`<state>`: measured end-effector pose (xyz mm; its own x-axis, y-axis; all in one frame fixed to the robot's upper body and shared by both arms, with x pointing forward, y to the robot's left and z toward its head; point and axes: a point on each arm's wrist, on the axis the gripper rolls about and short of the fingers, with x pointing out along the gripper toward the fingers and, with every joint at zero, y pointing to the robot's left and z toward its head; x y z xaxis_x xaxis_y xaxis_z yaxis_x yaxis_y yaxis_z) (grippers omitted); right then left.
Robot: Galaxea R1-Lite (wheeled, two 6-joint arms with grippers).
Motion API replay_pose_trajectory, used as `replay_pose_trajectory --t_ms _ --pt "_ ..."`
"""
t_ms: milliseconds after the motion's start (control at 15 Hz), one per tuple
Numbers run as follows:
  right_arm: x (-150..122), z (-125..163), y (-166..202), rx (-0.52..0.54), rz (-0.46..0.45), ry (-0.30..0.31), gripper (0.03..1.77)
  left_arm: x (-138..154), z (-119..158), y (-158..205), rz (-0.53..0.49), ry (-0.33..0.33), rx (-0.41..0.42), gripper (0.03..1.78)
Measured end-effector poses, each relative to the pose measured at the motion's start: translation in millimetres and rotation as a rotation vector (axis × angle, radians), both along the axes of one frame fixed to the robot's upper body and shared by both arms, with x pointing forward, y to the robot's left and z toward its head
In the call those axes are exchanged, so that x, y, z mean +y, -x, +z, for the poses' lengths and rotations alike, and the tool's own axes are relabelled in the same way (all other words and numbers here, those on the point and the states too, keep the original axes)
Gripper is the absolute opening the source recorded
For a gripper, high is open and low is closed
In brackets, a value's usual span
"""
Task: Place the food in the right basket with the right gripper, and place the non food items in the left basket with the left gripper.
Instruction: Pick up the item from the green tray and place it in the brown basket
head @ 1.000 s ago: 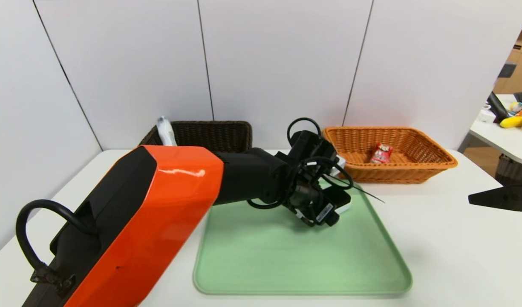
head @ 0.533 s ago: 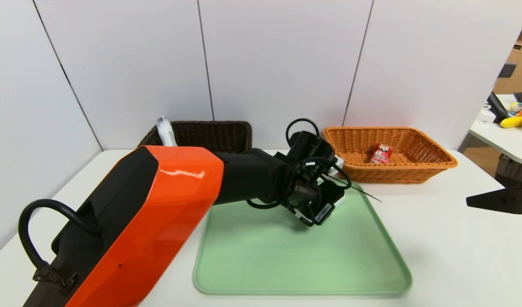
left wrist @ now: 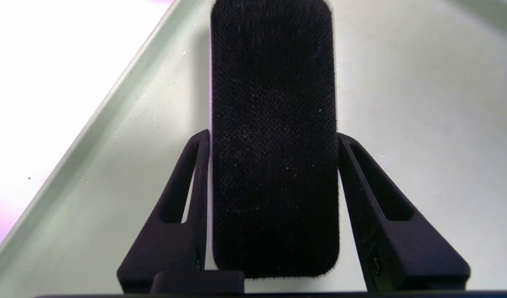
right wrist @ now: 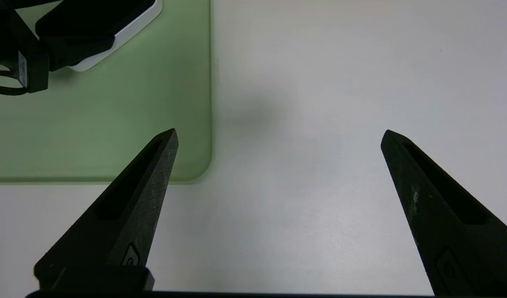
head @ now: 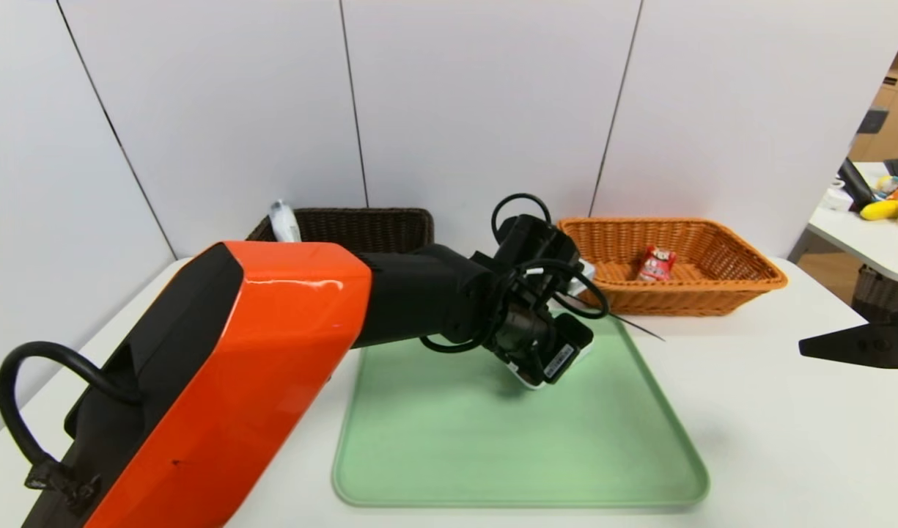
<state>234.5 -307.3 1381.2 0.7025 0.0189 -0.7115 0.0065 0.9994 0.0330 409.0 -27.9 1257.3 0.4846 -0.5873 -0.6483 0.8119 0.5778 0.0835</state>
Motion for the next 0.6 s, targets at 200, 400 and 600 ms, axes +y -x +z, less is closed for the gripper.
replay_pose_trajectory --t_ms 200,400,600 --pt "0 -2 0 0.009 -0.001 0.002 1.69 6 30 12 0.012 0.036 -0.027 0.91" --pt "0 -6 -1 0.021 0.001 0.004 1.69 22 57 25 0.045 0.048 0.011 0.85" --pt "1 -6 0 0.024 0.009 0.006 1.69 26 65 28 0.054 0.058 0.014 0.85"
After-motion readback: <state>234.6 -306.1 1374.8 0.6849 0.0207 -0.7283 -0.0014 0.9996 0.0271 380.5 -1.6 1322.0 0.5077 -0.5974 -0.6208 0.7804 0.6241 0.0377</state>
